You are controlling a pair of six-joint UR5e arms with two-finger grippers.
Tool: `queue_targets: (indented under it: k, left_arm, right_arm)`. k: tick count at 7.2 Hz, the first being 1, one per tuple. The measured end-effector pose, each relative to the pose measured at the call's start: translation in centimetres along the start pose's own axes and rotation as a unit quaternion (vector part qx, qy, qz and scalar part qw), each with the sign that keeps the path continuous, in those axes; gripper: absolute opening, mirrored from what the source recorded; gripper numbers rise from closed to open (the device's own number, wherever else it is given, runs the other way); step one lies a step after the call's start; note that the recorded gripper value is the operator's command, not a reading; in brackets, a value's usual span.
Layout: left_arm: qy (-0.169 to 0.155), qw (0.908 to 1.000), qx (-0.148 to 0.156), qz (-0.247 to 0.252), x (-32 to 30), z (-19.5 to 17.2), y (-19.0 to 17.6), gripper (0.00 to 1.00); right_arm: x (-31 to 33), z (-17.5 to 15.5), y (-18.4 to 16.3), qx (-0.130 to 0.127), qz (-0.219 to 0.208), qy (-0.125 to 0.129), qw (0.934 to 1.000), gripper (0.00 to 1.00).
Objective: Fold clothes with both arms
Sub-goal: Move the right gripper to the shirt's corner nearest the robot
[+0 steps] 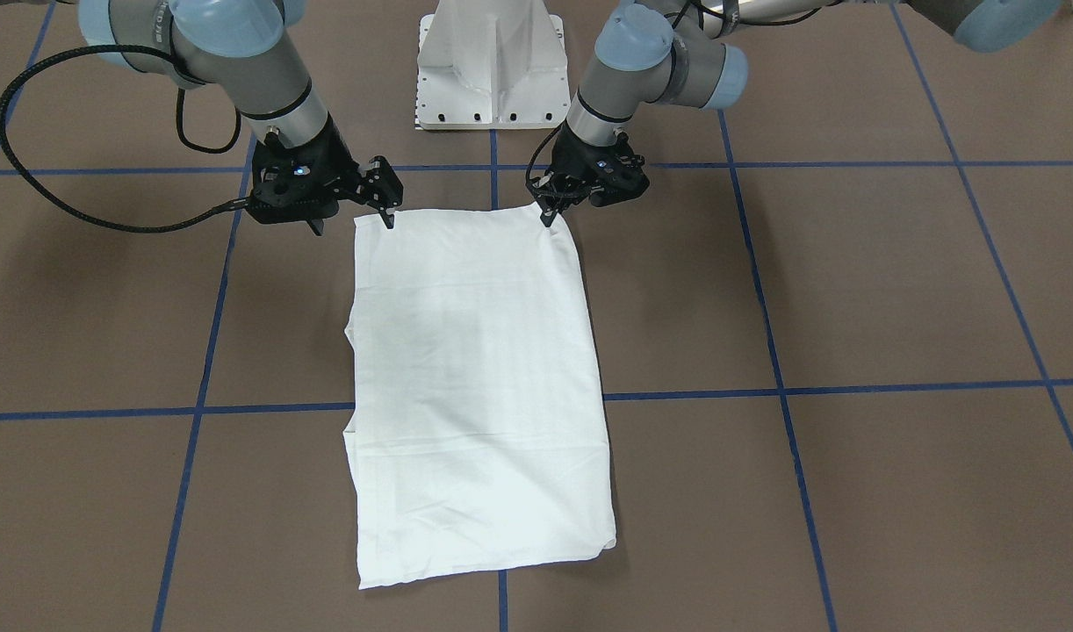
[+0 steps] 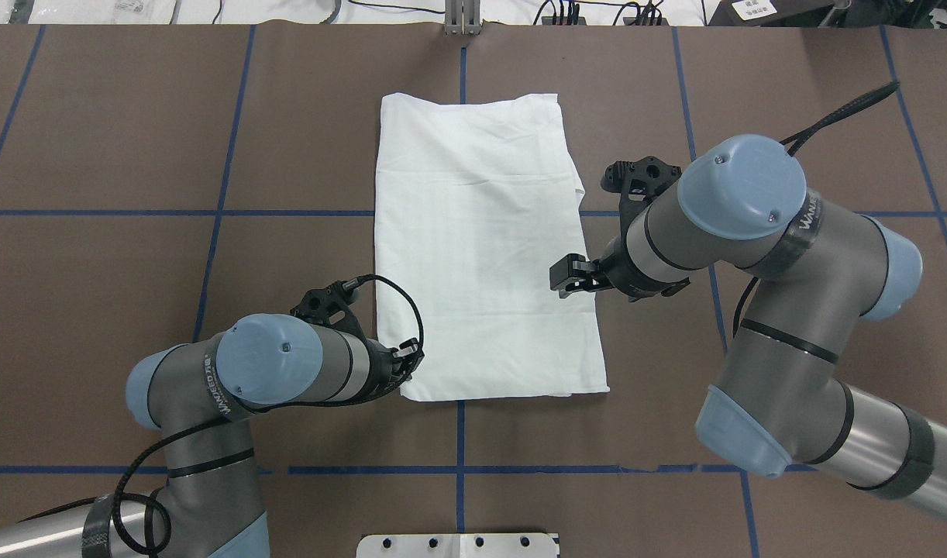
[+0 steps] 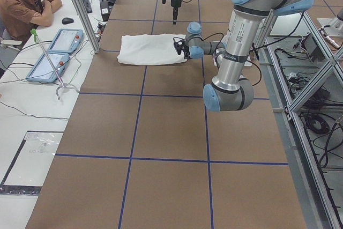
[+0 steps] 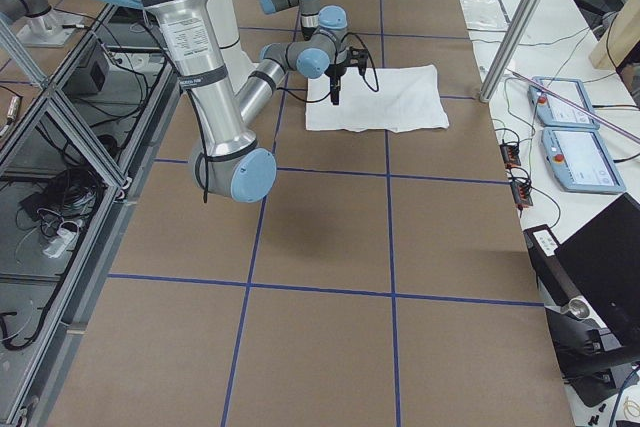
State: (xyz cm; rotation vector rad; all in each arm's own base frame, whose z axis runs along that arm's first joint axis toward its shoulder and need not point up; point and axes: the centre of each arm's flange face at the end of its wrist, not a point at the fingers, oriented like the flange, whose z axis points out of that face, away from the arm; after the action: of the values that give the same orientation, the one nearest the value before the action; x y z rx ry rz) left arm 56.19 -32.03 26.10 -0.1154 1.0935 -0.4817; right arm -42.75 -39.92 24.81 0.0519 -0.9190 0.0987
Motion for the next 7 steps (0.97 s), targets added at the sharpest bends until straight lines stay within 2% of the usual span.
queue_targets:
  k: [2, 4, 6, 7]
  left_arm:
    - [0.0, 1.0, -0.001, 0.001, 0.0, 0.0, 0.0, 0.0]
    - [0.001, 1.0, -0.002, 0.005, 0.0, -0.1, 0.1, 0.0]
    - [0.01, 0.9999, -0.005, 0.007, 0.5, -1.0, 0.3, 0.0]
    - [0.019, 0.9998, -0.008, 0.009, 0.9, -1.9, 0.5, 0.0]
  right_arm:
    - [-2.3, 2.1, 3.3, 0.012, 0.092, 0.008, 0.9957, 1.0]
    - [-3.0, 4.8, 6.6, 0.021, 0.182, 0.039, 0.9823, 1.0]
    - [-2.7, 7.0, 8.3, 0.024, 0.238, 0.077, 0.9678, 1.0]
    - [-2.6, 8.1, 8.6, 0.024, 0.248, 0.088, 0.9646, 1.0]
